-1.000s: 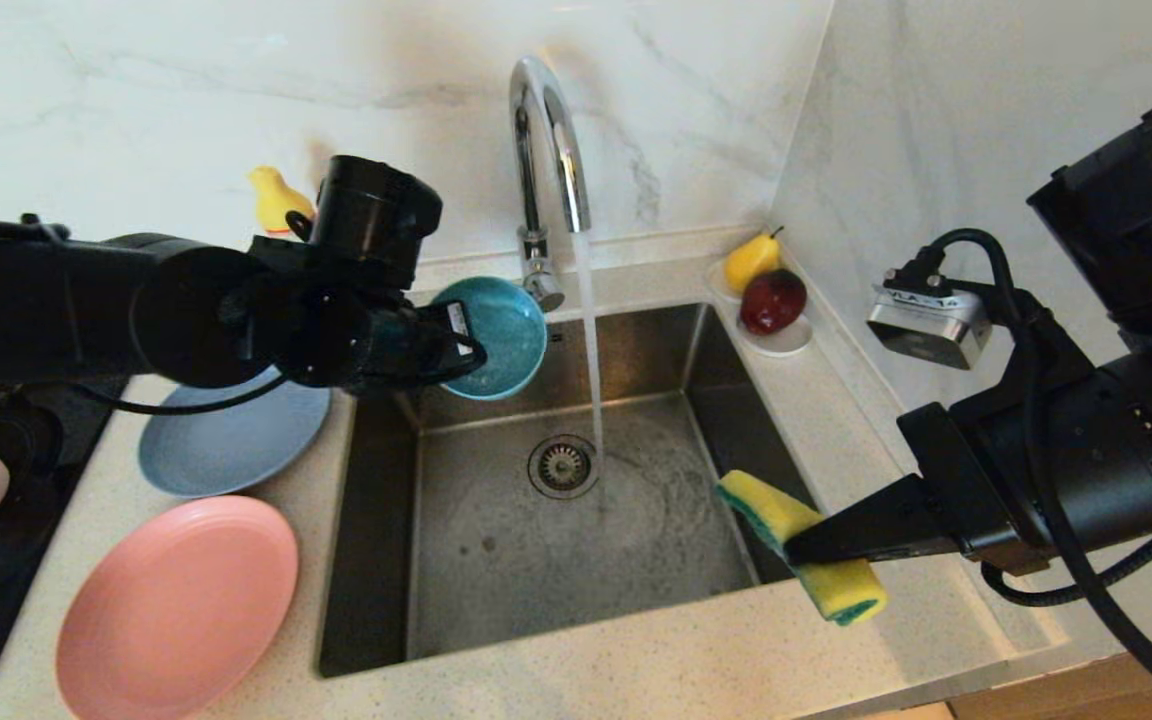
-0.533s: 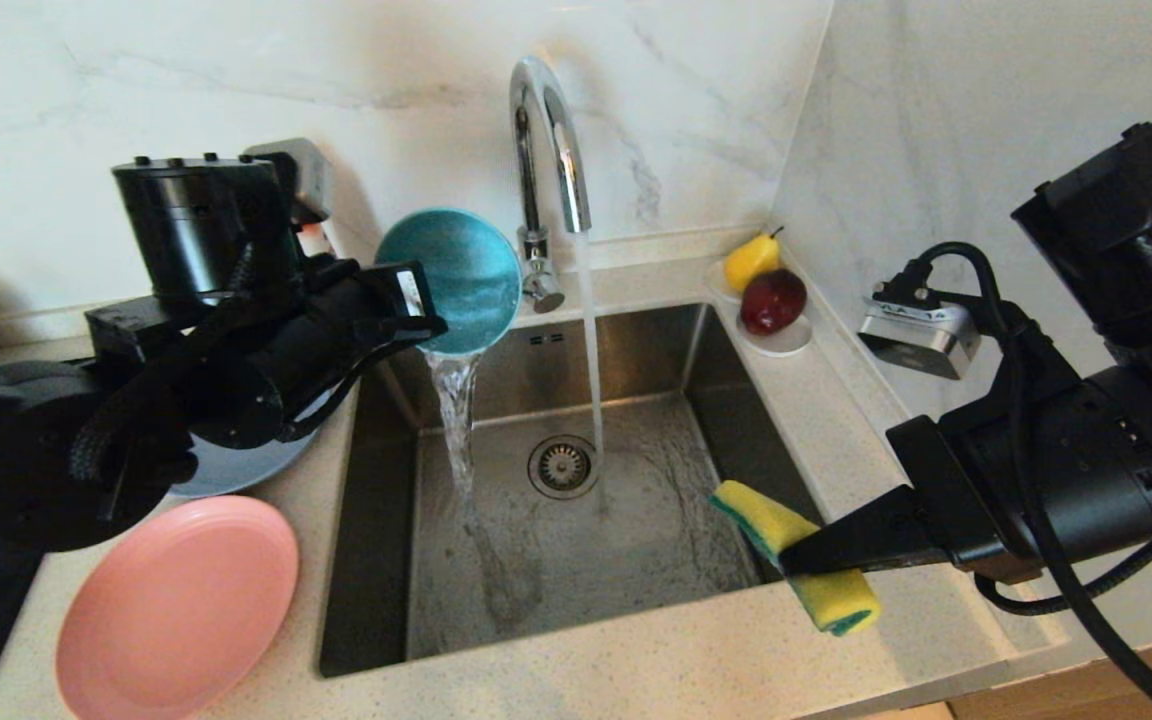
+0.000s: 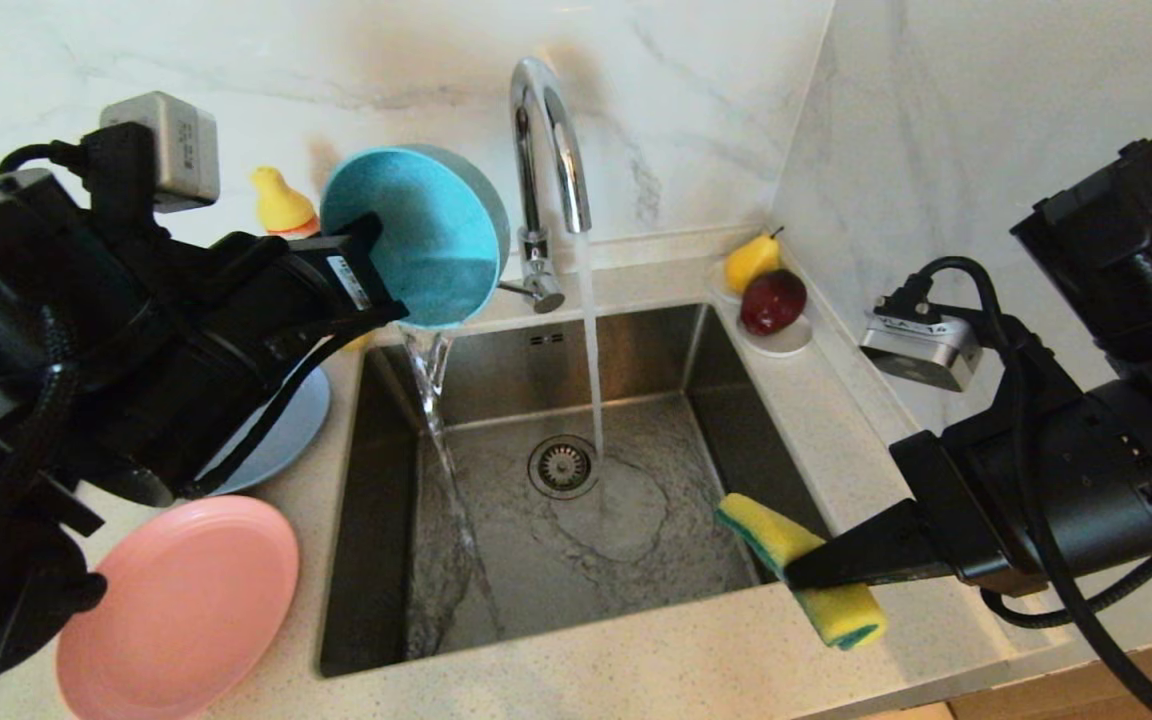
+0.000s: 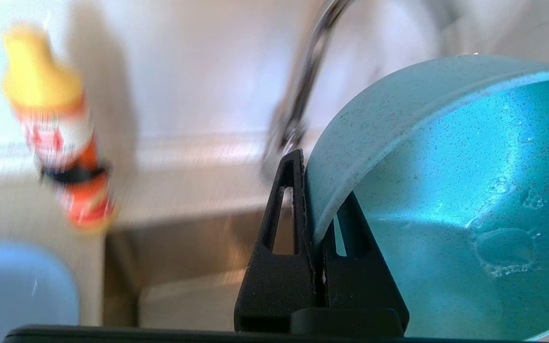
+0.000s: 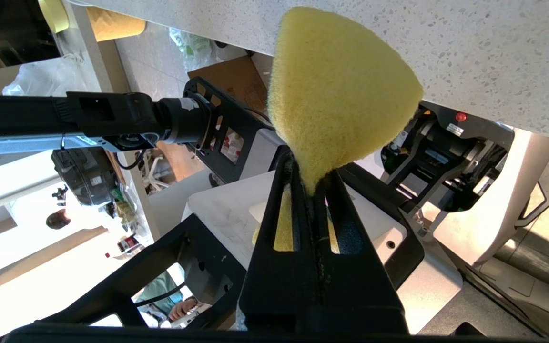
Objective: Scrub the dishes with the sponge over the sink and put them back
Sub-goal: Wash the bowl
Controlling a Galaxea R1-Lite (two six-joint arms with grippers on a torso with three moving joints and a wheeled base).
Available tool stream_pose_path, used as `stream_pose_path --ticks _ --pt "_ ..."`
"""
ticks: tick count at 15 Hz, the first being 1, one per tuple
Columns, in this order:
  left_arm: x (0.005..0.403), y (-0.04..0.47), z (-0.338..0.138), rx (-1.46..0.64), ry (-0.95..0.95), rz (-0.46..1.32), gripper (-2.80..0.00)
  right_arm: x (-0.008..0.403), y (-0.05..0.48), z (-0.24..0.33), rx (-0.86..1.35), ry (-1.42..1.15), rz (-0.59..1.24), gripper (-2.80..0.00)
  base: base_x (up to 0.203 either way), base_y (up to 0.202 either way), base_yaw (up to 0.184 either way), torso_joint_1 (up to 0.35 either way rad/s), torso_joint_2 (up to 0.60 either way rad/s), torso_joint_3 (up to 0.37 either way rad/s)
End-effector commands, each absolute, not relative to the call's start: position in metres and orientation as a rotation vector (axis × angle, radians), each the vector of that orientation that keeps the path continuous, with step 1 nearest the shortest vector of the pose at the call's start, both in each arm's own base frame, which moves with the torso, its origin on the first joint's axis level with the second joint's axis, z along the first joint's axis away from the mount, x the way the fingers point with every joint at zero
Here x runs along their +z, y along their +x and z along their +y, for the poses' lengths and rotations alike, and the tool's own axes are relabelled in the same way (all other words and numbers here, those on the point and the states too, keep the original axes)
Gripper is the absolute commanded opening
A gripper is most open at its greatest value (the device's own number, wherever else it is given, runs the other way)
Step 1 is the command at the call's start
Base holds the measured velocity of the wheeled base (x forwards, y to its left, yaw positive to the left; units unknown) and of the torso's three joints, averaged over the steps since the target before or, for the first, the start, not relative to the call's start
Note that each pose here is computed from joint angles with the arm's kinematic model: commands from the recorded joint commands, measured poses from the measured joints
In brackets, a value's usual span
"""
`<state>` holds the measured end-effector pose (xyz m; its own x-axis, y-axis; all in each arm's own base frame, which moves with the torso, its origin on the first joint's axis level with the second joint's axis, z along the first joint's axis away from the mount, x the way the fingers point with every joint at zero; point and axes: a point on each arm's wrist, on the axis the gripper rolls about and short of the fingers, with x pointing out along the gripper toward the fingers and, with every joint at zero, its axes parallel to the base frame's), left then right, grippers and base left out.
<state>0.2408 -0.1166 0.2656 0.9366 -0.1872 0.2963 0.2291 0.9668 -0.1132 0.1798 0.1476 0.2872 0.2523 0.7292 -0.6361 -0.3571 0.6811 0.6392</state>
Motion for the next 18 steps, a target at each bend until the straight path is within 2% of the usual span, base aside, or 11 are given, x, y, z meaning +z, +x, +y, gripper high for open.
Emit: stream_pose_path --ticks 1,8,12,13,18 --pt "0.265 0.230 -0.111 -0.219 -0.148 -0.347 -2.80 0.288 0.179 0.147 0.768 0.407 1.085 -2.80 0.000 0.000 0.000 0.000 0.00 0.000" --pt "0.252 0.209 -0.103 -0.267 -0.084 -0.418 -2.80 0.286 0.177 0.146 0.765 0.406 1.093 -2.80 0.000 0.000 0.000 0.000 0.00 0.000" --pt "0.243 0.210 -0.103 -0.275 -0.072 -0.348 -2.80 0.288 0.178 0.148 0.778 0.402 1.085 -2.80 0.000 0.000 0.000 0.000 0.00 0.000" --pt "0.237 0.210 -0.103 -0.277 -0.064 -0.302 -2.80 0.289 0.176 0.149 0.788 0.398 1.085 -2.80 0.000 0.000 0.000 0.000 0.00 0.000" --pt "0.213 0.204 -0.101 -0.291 -0.052 0.185 -2.80 0.299 0.176 0.168 0.875 0.382 1.033 -2.80 0.000 0.000 0.000 0.000 0.00 0.000"
